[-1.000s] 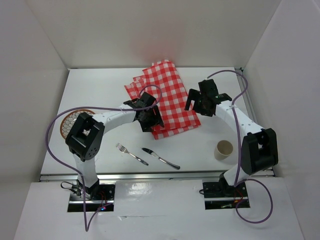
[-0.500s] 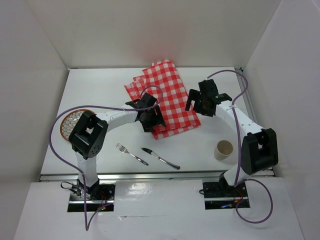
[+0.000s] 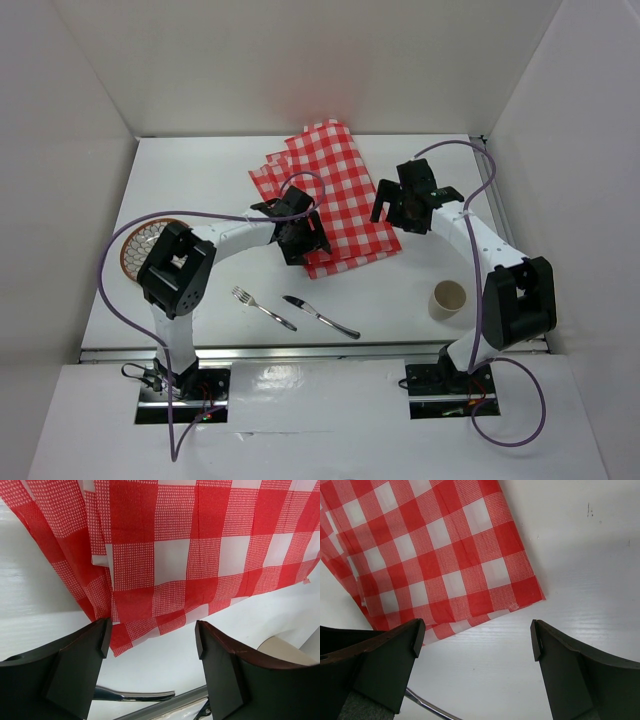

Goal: Set the dinner table for one person

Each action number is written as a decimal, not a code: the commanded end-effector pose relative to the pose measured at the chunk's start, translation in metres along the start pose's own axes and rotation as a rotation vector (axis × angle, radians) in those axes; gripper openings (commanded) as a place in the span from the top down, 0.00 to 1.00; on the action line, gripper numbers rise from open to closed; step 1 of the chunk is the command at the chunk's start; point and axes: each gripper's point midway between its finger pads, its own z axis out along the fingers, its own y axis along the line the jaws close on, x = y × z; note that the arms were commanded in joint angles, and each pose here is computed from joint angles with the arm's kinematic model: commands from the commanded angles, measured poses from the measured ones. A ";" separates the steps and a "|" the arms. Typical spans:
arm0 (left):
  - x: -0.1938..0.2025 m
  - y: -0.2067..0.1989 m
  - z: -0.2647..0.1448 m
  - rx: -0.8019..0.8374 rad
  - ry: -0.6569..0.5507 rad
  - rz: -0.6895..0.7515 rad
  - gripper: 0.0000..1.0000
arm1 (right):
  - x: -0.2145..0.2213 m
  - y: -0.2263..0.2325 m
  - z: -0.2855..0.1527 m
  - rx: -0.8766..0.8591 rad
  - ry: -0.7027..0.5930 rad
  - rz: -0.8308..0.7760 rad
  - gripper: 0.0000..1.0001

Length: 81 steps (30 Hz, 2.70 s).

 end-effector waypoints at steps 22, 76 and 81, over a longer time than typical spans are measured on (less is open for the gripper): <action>-0.013 -0.014 0.013 0.011 -0.001 0.011 0.08 | -0.006 -0.003 -0.011 0.020 -0.012 -0.011 0.00; -0.043 -0.032 0.004 0.052 -0.063 0.018 0.85 | 0.078 0.018 -0.019 -0.274 0.086 0.131 0.00; -0.067 -0.063 -0.021 0.106 -0.111 0.052 1.00 | 0.104 0.071 -0.024 -0.405 0.065 0.181 0.00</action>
